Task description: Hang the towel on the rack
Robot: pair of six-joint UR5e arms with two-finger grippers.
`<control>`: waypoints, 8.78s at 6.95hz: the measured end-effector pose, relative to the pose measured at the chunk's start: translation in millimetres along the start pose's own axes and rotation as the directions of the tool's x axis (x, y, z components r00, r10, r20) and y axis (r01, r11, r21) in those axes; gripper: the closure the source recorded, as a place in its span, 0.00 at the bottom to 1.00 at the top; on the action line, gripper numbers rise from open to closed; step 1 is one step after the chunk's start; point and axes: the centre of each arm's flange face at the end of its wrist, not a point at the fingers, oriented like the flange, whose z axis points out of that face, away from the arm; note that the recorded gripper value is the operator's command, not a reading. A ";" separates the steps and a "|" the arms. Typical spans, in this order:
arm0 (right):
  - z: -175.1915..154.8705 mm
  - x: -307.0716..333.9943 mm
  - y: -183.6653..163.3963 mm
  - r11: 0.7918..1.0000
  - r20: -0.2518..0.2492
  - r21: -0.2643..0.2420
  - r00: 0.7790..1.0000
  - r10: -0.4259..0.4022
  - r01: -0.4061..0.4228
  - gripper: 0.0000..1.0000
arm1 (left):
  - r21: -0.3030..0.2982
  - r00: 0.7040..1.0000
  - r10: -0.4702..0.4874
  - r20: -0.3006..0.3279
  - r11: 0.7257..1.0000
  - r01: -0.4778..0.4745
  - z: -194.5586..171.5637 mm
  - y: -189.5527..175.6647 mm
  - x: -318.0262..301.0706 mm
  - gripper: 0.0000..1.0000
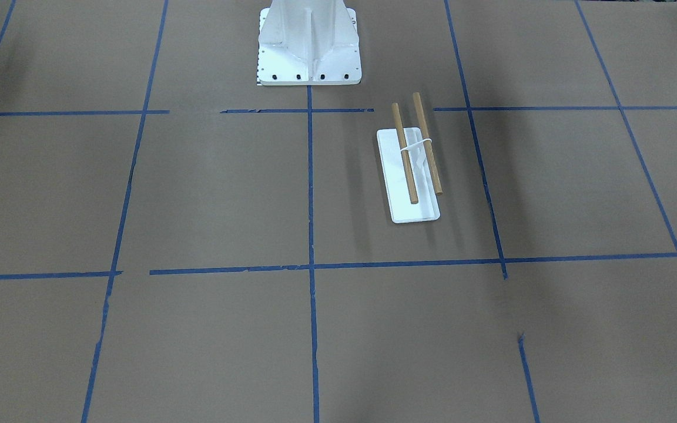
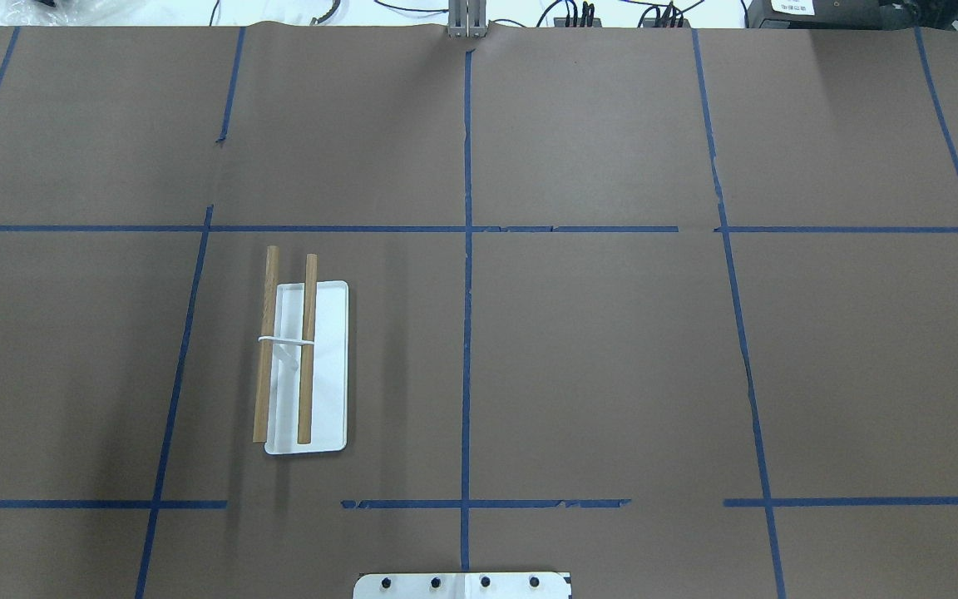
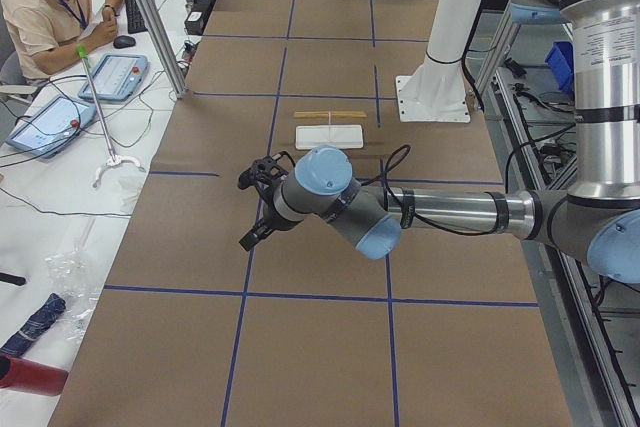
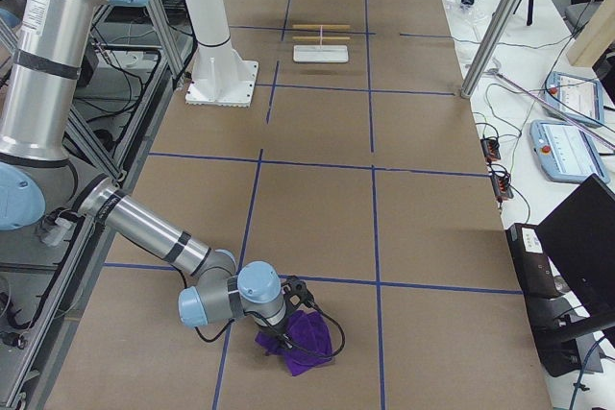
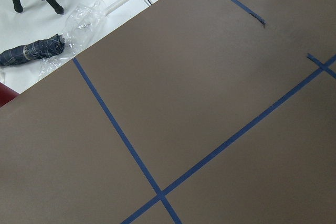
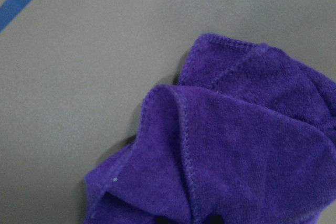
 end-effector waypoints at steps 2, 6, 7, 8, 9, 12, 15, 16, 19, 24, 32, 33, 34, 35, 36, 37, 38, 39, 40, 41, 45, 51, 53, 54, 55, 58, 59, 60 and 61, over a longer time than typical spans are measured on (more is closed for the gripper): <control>-2.8 1.3 -3.1 0.999 -0.024 0.007 0.999 -0.039 0.039 1.00 | 0.000 1.000 -0.001 0.000 1.000 0.001 0.5 -0.2 -0.2 0.00; -44.7 2.8 -30.3 0.992 -0.035 0.117 0.998 -0.053 0.056 1.00 | 0.004 1.000 -0.003 0.000 1.000 0.003 0.2 -3.9 -0.3 0.00; -66.9 6.1 -41.7 0.986 -0.019 0.164 0.999 -0.034 0.037 1.00 | 0.009 1.000 -0.004 0.000 1.000 0.004 -1.5 -7.0 0.8 0.00; -101.4 9.0 -64.2 0.982 -0.003 0.188 1.000 -0.003 0.004 1.00 | 0.022 1.000 0.002 0.003 1.000 -0.002 -6.1 -11.9 4.7 0.00; -151.8 3.7 -100.0 0.982 0.009 0.186 1.000 0.029 -0.030 1.00 | 0.039 1.000 0.017 0.004 0.999 -0.017 -10.3 -18.4 10.1 0.00; -283.6 -37.2 -202.6 0.976 0.052 0.200 0.995 0.081 -0.090 1.00 | 0.053 0.999 0.012 -0.048 0.999 -0.009 6.7 -53.4 39.6 0.00; -327.3 -95.7 -337.6 0.943 0.192 0.279 0.972 0.133 -0.184 1.00 | 0.045 0.957 -0.202 -0.209 0.975 0.216 35.4 -140.7 127.0 0.00; -340.0 -132.4 -388.5 0.933 0.239 0.293 0.961 0.139 -0.208 1.00 | 0.014 0.910 -0.296 -0.290 0.949 0.314 47.2 -181.7 173.3 0.00; -369.4 -243.2 -503.4 0.919 0.279 0.368 0.960 0.037 -0.142 1.00 | -0.178 0.665 -0.603 -0.441 0.785 0.594 79.8 -285.6 331.8 0.32; -381.8 -369.2 -555.9 0.833 0.339 0.500 0.939 0.062 -0.235 1.00 | -0.346 0.303 -0.913 -0.273 0.387 0.855 115.6 -388.3 499.1 0.31; -420.9 -402.5 -571.2 0.767 0.370 0.600 0.929 -0.014 -0.227 1.00 | -0.397 0.207 -0.960 -0.187 0.266 0.878 151.6 -413.6 571.3 0.24; -421.8 -401.0 -572.1 0.756 0.361 0.613 0.932 -0.010 -0.229 1.00 | -0.398 0.208 -0.962 -0.178 0.264 0.879 150.5 -413.2 571.5 0.29; -422.9 -399.2 -573.0 0.743 0.350 0.628 0.937 -0.005 -0.231 1.00 | -0.401 0.209 -0.962 -0.175 0.264 0.877 149.2 -412.8 572.6 0.29; -423.6 -396.8 -573.9 0.730 0.337 0.643 0.941 0.004 -0.234 1.00 | -0.407 0.211 -0.962 -0.172 0.264 0.874 148.7 -411.3 574.9 0.29; -424.2 -394.1 -574.9 0.716 0.322 0.657 0.946 0.017 -0.237 1.00 | -0.423 0.212 -0.964 -0.162 0.262 0.868 148.4 -409.3 578.9 0.29; -424.7 -391.9 -575.9 0.705 0.309 0.668 0.951 0.031 -0.240 1.00 | -0.442 0.207 -0.968 -0.145 0.250 0.862 147.1 -408.9 583.3 0.31; -424.9 -390.3 -576.7 0.696 0.299 0.676 0.953 0.041 -0.242 1.00 | -0.452 0.197 -0.971 -0.136 0.237 0.860 143.7 -411.8 587.4 0.31; -424.4 -389.3 -576.6 0.690 0.294 0.682 0.955 0.045 -0.242 1.00 | -0.457 0.189 -0.972 -0.138 0.232 0.859 138.9 -415.3 590.2 0.30; -422.2 -390.3 -576.0 0.691 0.292 0.682 0.955 0.042 -0.239 1.00 | -0.458 0.192 -0.971 -0.141 0.236 0.857 136.8 -415.9 591.0 0.30; -418.7 -393.7 -574.4 0.697 0.295 0.677 0.955 0.035 -0.234 1.00 | -0.451 0.217 -0.966 -0.139 0.257 0.855 140.1 -413.9 589.6 0.30; -407.5 -431.5 -565.1 0.722 0.333 0.658 0.942 -0.025 -0.214 1.00 | -0.398 0.359 -0.927 -0.105 0.370 0.840 149.7 -420.5 553.6 0.30; -386.2 -486.2 -561.9 0.724 0.297 0.674 0.951 -0.083 -0.147 1.00 | -0.421 0.366 -0.921 -0.131 0.386 0.821 135.2 -437.1 555.6 0.28; -385.5 -487.9 -561.8 0.720 0.262 0.688 0.957 -0.124 -0.095 1.00 | -0.437 0.375 -0.917 -0.135 0.395 0.808 134.0 -437.8 559.1 0.51; -386.5 -488.9 -562.8 0.717 0.255 0.692 0.958 -0.134 -0.084 1.00 | -0.439 0.386 -0.912 -0.138 0.406 0.802 135.0 -436.7 559.1 0.71; -386.8 -489.6 -563.6 0.717 0.253 0.693 0.957 -0.138 -0.080 1.00 | -0.442 0.392 -0.909 -0.138 0.411 0.797 136.2 -435.0 560.8 0.96; -385.1 -490.8 -564.8 0.719 0.252 0.691 0.957 -0.143 -0.074 1.00 | -0.451 0.407 -0.901 -0.147 0.428 0.784 136.5 -431.6 568.8 1.00; -384.6 -491.1 -565.1 0.720 0.251 0.691 0.957 -0.145 -0.072 1.00 | -0.450 0.415 -0.897 -0.150 0.436 0.779 136.9 -431.0 569.4 1.00; -384.4 -491.2 -565.2 0.720 0.251 0.690 0.957 -0.146 -0.071 0.47 | -0.450 0.420 -0.895 -0.151 0.440 0.777 137.8 -430.1 569.6 1.00; -383.8 -491.6 -565.3 0.722 0.252 0.689 0.957 -0.147 -0.071 0.01 | -0.450 0.424 -0.893 -0.151 0.444 0.775 138.6 -429.3 569.4 1.00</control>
